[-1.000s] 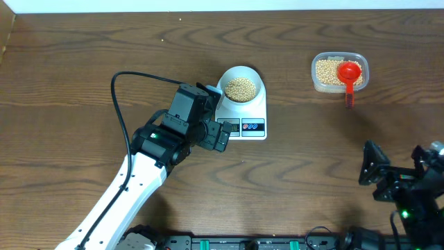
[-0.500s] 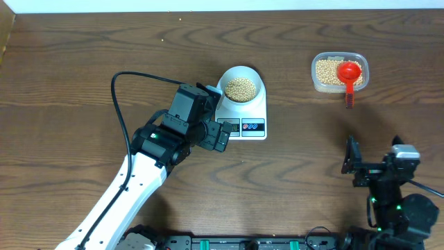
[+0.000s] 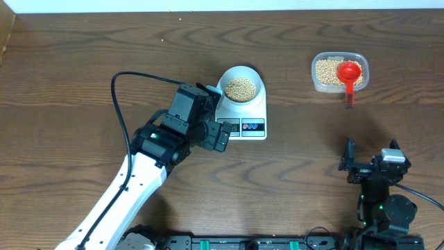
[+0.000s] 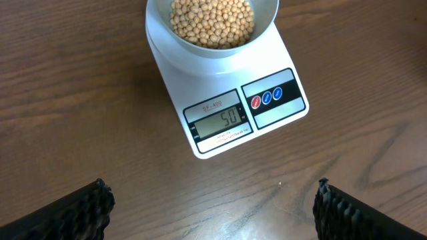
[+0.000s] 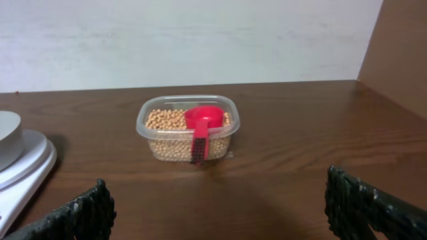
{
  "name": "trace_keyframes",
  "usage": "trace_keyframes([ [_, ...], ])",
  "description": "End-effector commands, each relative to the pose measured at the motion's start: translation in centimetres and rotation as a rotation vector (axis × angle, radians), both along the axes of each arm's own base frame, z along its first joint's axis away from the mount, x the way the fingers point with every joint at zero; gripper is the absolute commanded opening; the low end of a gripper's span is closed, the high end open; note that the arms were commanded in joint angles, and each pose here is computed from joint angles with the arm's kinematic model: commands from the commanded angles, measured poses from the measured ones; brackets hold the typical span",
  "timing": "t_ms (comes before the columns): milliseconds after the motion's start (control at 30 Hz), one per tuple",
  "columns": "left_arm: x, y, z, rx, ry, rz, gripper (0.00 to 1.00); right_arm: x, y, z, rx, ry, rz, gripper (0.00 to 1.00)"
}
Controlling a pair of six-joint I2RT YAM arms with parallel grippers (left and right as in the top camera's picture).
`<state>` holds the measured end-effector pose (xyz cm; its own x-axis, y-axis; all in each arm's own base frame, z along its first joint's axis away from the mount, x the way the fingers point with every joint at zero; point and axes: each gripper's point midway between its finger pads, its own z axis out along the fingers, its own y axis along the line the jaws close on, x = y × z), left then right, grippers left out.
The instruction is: Scoop item into bowl and weigh 50g on scale
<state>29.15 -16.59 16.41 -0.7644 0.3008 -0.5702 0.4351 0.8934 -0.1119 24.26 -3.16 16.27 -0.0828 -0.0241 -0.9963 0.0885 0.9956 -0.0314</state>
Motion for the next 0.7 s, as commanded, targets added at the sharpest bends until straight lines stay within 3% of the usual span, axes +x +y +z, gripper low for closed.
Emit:
trace_keyframes([
  [0,-0.18,0.1,0.14,0.002,-0.007,-0.014,0.98,0.09,-0.14,-0.54,-0.023,0.0,-0.028,0.99],
  [667,-0.18,0.1,0.14,0.002,-0.007,-0.014,0.98,0.17,0.12,-0.58,-0.025,-0.004,-0.026,0.99],
])
